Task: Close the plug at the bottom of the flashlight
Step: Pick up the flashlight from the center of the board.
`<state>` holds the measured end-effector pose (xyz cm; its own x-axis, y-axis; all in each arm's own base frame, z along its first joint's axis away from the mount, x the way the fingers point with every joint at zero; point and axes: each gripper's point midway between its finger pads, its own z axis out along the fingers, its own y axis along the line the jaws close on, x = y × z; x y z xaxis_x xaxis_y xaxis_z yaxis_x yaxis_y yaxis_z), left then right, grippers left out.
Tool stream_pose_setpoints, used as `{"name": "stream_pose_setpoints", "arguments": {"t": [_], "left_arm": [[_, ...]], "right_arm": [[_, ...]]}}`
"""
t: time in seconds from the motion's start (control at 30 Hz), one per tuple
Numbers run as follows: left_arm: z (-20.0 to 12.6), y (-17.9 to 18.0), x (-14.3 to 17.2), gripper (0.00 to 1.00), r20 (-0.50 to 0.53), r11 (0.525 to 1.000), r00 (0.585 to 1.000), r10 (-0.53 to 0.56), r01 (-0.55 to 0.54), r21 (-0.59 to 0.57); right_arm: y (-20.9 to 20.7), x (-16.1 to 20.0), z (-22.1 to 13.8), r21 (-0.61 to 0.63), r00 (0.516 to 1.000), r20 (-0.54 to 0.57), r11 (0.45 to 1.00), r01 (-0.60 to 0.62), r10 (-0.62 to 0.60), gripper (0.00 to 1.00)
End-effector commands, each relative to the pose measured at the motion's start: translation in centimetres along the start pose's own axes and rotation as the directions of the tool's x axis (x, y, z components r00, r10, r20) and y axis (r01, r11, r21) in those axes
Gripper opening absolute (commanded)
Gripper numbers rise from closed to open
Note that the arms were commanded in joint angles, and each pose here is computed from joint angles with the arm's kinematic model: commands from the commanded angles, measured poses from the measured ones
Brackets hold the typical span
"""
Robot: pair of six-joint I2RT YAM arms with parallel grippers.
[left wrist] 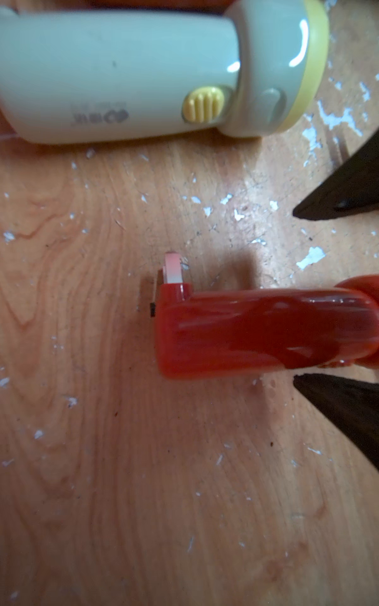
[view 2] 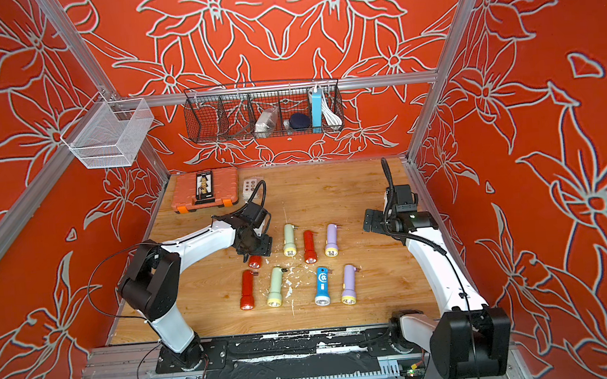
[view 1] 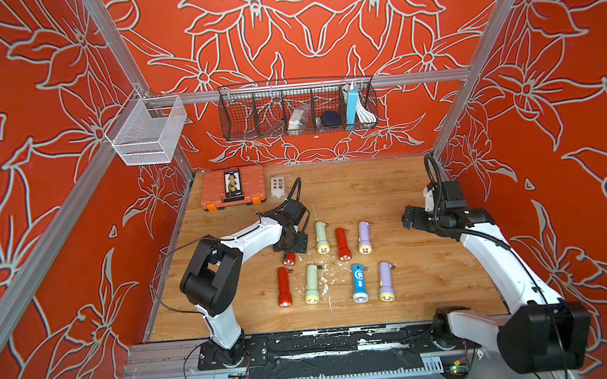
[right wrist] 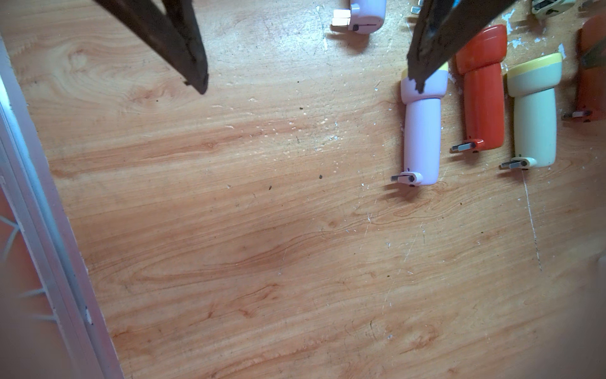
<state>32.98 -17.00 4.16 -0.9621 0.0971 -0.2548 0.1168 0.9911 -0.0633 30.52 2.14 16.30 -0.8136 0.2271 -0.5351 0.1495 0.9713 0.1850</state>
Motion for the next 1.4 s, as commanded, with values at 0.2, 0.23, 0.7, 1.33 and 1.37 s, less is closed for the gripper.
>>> {"name": "stream_pose_setpoints", "arguments": {"t": [0.2,0.23,0.7,1.33,1.37], "left_arm": [[1.5,0.9,-0.4,0.60,-0.022,0.997,1.000,0.015,-0.016,-0.077],[1.6,0.9,-0.2,0.58,-0.028,0.997,0.999,0.016,-0.019,-0.079],[1.2,1.9,-0.2,0.09,-0.017,0.990,0.998,0.060,-0.061,-0.125],[-18.1,-6.9,-8.2,0.00,0.631,0.873,0.762,0.147,-0.400,0.280],[-19.0,-7.3,-8.0,0.00,0.684,0.844,0.712,0.162,-0.459,0.278]], "right_arm": [[0.8,1.1,0.2,-0.040,0.999,-0.037,0.999,0.001,-0.002,0.98],[0.8,1.2,0.3,-0.039,0.999,-0.038,0.999,0.003,-0.005,0.98],[0.9,0.7,-0.2,-0.039,1.000,-0.022,0.999,0.012,-0.013,0.98],[17.1,-8.5,-6.1,-0.506,0.942,0.264,0.802,0.317,-0.205,0.98],[18.0,-8.7,-6.9,-0.542,0.936,0.283,0.770,0.337,-0.210,0.98]]}}
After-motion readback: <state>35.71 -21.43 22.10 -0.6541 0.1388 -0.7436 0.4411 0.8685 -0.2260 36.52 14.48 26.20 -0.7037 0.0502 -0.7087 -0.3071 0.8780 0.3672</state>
